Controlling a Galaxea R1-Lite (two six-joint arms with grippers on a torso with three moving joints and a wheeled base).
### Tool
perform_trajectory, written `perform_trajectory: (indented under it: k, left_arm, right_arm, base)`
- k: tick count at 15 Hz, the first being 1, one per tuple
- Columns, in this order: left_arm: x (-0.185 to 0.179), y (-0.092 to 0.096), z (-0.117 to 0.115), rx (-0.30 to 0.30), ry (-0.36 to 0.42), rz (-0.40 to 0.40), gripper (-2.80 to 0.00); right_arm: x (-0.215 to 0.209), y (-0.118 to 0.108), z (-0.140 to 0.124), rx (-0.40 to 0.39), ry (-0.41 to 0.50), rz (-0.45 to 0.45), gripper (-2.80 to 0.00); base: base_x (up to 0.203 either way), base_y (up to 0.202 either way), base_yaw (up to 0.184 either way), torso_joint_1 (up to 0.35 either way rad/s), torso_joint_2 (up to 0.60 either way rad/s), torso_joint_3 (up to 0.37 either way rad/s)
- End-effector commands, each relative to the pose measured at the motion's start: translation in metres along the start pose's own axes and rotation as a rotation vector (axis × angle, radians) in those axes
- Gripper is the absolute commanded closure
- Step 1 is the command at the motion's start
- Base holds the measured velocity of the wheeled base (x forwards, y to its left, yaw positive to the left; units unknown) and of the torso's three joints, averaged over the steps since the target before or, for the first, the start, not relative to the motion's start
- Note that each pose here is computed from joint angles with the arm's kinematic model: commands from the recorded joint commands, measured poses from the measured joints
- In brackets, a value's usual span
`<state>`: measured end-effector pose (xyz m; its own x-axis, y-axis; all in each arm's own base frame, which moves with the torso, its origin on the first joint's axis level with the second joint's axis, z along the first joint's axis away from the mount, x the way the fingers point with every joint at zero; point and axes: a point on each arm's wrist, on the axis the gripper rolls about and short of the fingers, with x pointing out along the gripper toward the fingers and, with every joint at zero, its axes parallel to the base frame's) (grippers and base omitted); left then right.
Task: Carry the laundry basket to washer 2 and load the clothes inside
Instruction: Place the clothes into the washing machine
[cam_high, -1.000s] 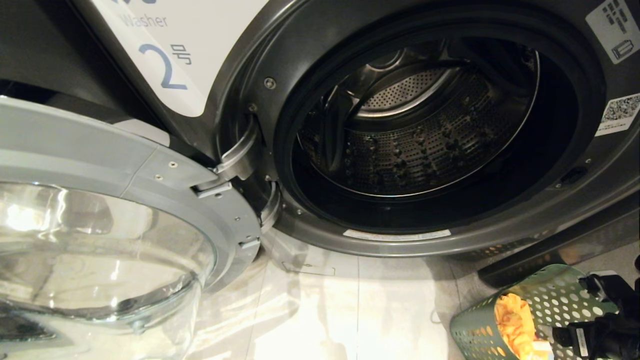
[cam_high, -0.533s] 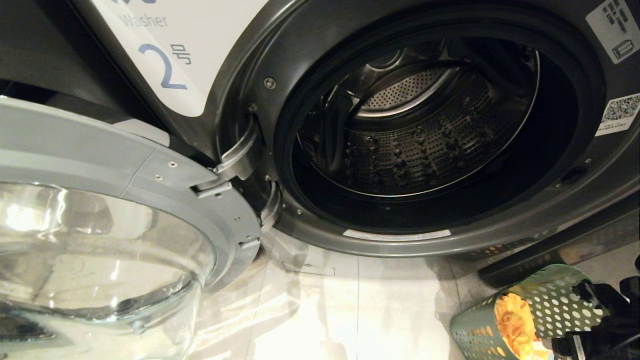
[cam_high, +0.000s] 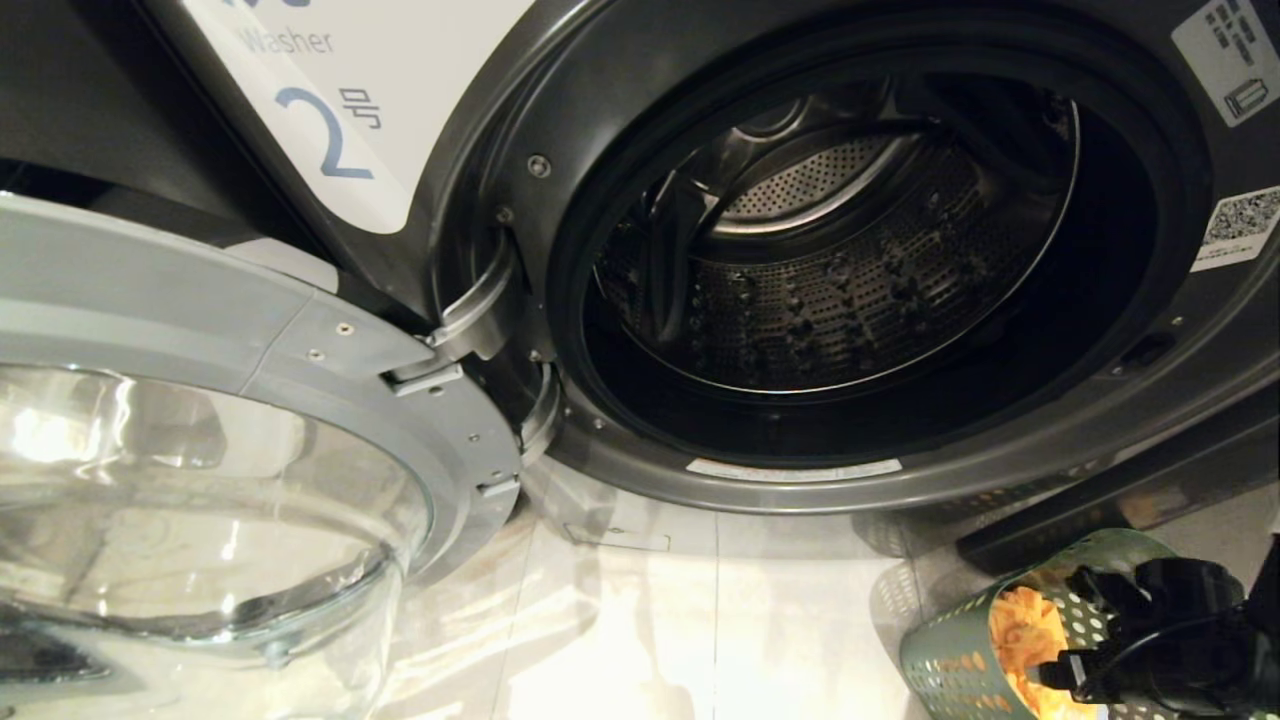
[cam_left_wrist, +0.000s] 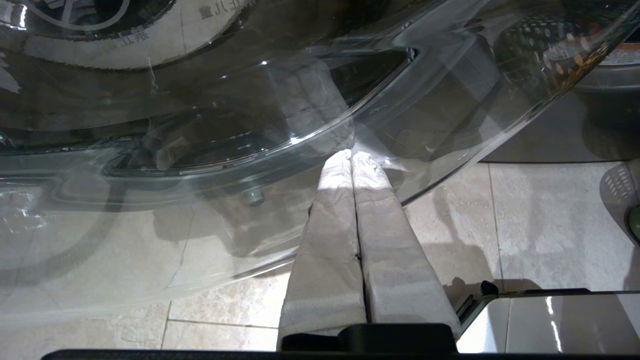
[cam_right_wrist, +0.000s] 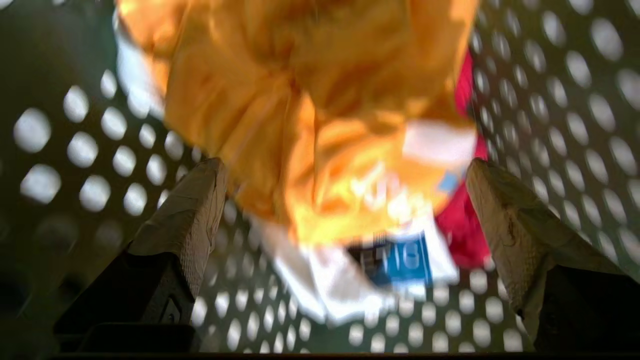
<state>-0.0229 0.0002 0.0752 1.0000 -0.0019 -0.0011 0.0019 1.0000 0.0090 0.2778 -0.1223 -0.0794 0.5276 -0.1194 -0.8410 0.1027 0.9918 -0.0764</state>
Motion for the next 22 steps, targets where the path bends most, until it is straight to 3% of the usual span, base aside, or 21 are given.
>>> perform_trajectory:
  k: [1,3,6,14,22]
  left_arm:
    - [0.000,0.000,0.000,0.000,-0.001,0.000,0.00]
    - [0.000,0.000,0.000,0.000,-0.001,0.000,0.00]
    - [0.000,0.000,0.000,0.000,-0.001,0.000,0.00]
    - [0.000,0.000,0.000,0.000,0.002,0.000,0.00]
    - [0.000,0.000,0.000,0.000,-0.001,0.000,0.00]
  right_arm:
    - [0.052,0.001,-0.021,-0.018,0.052,0.045,-2.80]
    - [0.081,0.001,-0.024,-0.076,0.007,0.106,-2.80]
    - [0.102,0.005,-0.037,-0.117,0.016,0.147,-2.80]
    - [0.134,-0.002,-0.038,-0.148,-0.020,0.085,-2.80]
    - [0.145,0.002,-0.055,-0.154,-0.005,0.091,-2.80]
  base:
    - [0.000,0.000,0.000,0.000,0.00,0.000]
    - [0.000,0.000,0.000,0.000,0.00,0.000]
    - [0.000,0.000,0.000,0.000,0.00,0.000]
    - [0.000,0.000,0.000,0.000,0.00,0.000]
    - [0.000,0.000,0.000,0.000,0.00,0.000]
